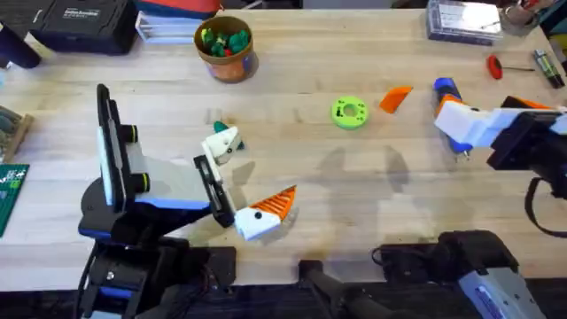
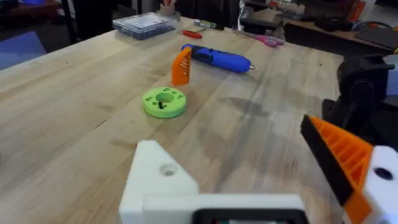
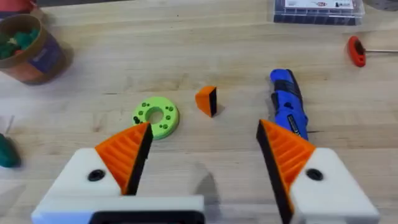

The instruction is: Pick up the gripper from the table and insert it into the empty holder that is missing its gripper. Then pick up a screw, insert it into the mounting hole, and use the screwdriver to tighten it. Finally, clean up the table by picking up the vegetable and placing it into the bucket.

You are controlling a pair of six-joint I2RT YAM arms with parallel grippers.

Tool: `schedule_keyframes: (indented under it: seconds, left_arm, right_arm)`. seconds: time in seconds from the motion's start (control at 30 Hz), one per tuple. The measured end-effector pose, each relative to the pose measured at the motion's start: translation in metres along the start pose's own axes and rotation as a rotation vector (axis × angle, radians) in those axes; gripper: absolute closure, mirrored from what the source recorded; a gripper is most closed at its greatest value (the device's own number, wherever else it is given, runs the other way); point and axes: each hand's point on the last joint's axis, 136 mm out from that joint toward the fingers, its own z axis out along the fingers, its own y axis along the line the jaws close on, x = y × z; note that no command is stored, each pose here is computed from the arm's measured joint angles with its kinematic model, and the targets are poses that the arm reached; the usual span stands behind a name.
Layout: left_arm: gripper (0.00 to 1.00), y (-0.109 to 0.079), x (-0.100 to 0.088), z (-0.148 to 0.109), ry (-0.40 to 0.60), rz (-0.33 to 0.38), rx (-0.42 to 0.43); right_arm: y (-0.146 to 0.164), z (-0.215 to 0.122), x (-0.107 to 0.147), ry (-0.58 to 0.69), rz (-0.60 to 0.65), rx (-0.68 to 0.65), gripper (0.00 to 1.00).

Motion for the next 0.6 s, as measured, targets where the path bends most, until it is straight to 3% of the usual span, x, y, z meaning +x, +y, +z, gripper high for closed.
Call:
schedule_keyframes:
  seconds: [0.5,0.6]
  left_arm:
    - [0.015,-0.001,0.0,0.0,0.001,-0.001,0.005]
    - [0.015,-0.001,0.0,0.0,0.001,-0.002,0.007]
  right_arm:
    - [0.004,0.002,-0.002,-0.002,0.005,-0.023,0.009]
    - [0.007,0.016,0.0,0.076,-0.027,-0.035,0.009]
